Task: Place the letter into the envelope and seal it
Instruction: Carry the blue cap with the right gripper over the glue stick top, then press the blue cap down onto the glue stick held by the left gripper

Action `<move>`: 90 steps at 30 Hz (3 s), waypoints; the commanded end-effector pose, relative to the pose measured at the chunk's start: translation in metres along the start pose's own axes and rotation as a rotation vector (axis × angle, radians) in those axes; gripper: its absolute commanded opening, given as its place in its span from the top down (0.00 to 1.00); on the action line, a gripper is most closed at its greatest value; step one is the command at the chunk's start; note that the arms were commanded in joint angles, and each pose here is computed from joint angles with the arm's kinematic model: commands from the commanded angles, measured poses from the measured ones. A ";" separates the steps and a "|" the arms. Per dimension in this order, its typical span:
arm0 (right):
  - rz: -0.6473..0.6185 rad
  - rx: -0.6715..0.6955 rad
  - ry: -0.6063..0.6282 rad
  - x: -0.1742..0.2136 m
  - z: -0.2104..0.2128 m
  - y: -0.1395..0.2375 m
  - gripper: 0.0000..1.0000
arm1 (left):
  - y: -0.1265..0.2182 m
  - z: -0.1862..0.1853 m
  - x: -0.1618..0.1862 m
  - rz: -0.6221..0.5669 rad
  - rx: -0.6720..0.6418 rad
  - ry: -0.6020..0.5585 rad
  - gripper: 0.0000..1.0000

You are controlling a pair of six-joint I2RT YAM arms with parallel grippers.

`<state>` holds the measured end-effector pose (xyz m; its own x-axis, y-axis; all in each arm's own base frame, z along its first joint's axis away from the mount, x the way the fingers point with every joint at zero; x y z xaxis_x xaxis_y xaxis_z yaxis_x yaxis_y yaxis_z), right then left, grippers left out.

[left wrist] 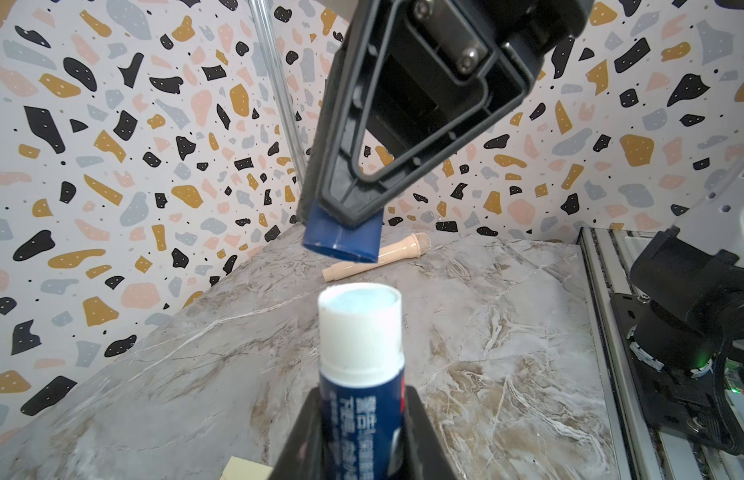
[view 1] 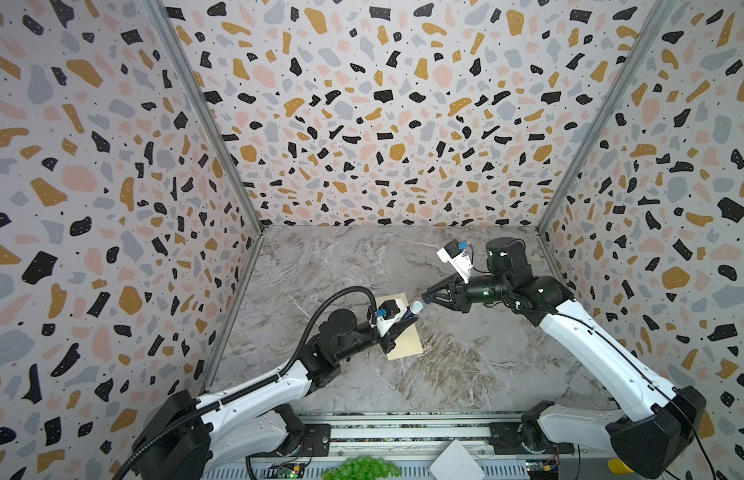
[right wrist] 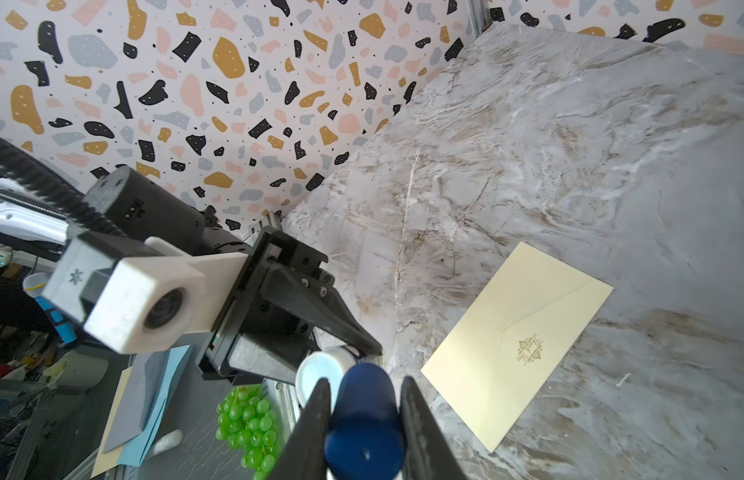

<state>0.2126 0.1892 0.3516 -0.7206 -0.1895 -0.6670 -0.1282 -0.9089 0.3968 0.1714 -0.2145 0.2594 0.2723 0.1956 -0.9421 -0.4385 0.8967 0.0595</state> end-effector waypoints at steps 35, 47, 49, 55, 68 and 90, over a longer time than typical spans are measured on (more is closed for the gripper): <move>0.098 -0.075 0.034 0.004 0.016 -0.024 0.74 | -0.001 0.001 -0.013 -0.070 0.008 -0.034 1.00; 0.119 -0.069 0.044 0.010 0.021 -0.029 0.71 | -0.001 0.002 -0.012 -0.055 -0.004 -0.024 1.00; 0.119 -0.057 0.053 0.010 0.023 -0.029 0.71 | -0.001 0.002 -0.012 -0.054 -0.006 -0.023 1.00; 0.137 -0.053 0.065 0.014 0.025 -0.033 0.70 | -0.002 0.003 -0.012 -0.051 -0.007 -0.019 1.00; 0.039 0.010 0.087 0.029 0.021 -0.029 0.81 | 0.008 0.007 -0.022 -0.120 -0.088 0.022 1.00; 0.174 0.071 -0.014 0.079 -0.004 -0.072 0.87 | 0.015 0.013 -0.028 -0.168 -0.178 0.026 1.00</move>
<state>0.1885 0.2338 0.3006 -0.6511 -0.2406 -0.7199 -0.2025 -0.8590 0.4703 0.1668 -0.2056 0.2231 0.1190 0.2956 -0.9479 -0.4844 0.8506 0.2045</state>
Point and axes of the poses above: each gripper's point midway between its finger pads, its own y axis back along the fingers, its own z axis along the line the jaws close on, x = y × z, the point moved 10 cm from there along y, back along the fingers, and after that the axes turned 11 degrees about -y, right-handed, at the moved point
